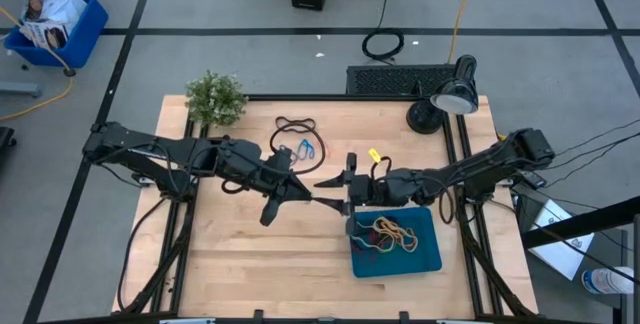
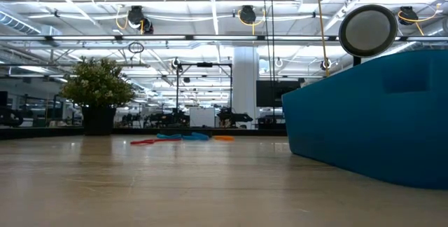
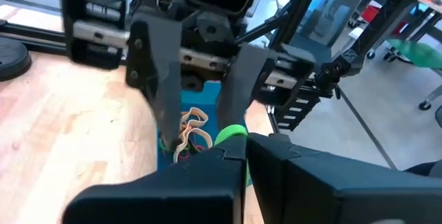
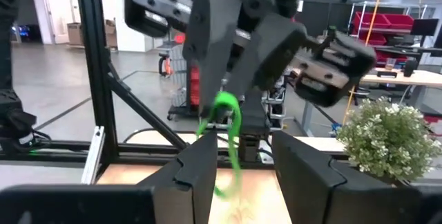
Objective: Pick and place rubber bands into bin
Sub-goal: Put the green rubber bands into the blue bin
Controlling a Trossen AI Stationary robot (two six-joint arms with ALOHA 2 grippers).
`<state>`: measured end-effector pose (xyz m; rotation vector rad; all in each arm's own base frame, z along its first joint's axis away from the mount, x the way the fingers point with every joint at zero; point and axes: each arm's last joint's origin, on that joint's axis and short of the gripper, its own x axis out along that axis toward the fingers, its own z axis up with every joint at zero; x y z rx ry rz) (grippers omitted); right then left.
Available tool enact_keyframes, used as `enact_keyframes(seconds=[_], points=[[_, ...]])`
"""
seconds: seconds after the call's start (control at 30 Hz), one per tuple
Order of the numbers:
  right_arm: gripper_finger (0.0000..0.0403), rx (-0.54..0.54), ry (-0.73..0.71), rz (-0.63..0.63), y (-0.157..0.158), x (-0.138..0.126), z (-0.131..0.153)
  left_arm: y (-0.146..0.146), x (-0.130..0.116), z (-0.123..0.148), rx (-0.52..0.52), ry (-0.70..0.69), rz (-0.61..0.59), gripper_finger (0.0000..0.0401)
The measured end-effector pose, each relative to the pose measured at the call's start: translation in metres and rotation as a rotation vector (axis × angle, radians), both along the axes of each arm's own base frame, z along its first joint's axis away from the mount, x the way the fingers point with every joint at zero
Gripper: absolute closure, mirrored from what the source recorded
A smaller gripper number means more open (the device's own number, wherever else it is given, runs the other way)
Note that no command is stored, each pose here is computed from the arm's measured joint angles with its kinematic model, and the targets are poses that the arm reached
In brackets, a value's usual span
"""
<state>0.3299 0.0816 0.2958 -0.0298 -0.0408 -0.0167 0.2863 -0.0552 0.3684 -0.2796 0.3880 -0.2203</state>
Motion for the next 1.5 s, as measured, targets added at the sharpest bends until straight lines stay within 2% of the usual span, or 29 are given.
enact_keyframes(seconds=[0.13,0.37,0.57,0.97,1.1,1.33,1.5], points=[[0.0275,0.0,-0.002,0.012,0.0,0.006,-0.002,0.0,0.0,0.0,0.006,-0.002,-0.002,0.0396],[0.0275,-0.026,0.008,0.014,0.003,0.022,0.0,0.0,0.0,0.0,0.007,-0.003,-0.002,0.0369],[0.0282,-0.028,0.015,0.009,0.003,0.023,0.001,0.0,0.0,0.0,0.008,0.001,-0.001,0.0367],[0.037,0.004,0.036,0.01,0.003,0.022,-0.001,0.0,0.0,0.0,0.025,-0.004,-0.008,0.036],[0.0399,0.002,0.038,0.01,0.003,0.022,-0.001,0.0,0.0,0.0,0.036,-0.009,-0.019,0.0329],[0.0401,-0.001,0.045,0.009,0.003,0.022,-0.001,0.002,0.0,0.0,0.038,-0.01,-0.009,0.0249],[0.0402,-0.014,0.062,0.007,0.003,0.022,-0.003,0.006,-0.01,0.006,0.03,-0.009,0.002,0.0218]])
